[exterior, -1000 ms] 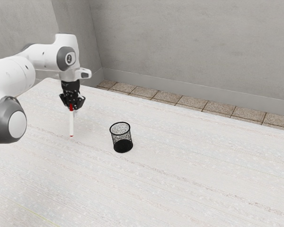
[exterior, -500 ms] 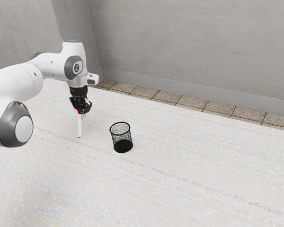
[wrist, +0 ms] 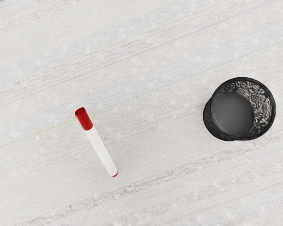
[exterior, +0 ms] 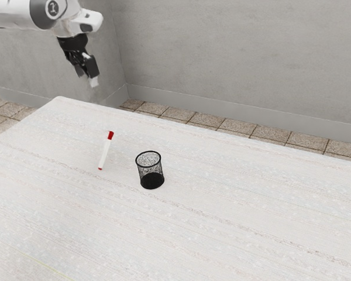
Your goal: Take the marker out of the pen holder and place it to the left of the pen holder.
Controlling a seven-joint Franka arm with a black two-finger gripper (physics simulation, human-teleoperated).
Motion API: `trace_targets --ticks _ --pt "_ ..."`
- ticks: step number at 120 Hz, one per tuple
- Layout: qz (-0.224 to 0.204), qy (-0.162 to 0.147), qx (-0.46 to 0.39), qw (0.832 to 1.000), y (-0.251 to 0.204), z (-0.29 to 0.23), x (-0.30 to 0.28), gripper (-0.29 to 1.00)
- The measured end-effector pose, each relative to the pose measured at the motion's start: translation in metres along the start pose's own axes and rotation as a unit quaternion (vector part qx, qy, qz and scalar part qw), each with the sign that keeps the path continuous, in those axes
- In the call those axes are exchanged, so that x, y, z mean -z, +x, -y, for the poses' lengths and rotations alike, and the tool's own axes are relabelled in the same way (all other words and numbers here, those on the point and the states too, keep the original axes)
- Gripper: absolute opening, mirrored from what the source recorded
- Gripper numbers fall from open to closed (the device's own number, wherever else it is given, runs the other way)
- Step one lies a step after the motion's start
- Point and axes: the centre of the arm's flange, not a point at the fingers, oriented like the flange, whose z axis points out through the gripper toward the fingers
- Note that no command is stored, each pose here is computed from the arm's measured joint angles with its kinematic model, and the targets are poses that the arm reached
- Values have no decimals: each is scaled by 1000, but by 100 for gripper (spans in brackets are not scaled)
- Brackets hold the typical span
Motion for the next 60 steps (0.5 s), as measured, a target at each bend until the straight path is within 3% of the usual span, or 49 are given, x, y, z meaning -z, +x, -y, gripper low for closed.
trace_targets --ticks 14,60 --pt "-6 19 7 1000 -37 -27 54 63" --pt "27 13 70 997 -79 -38 67 69"
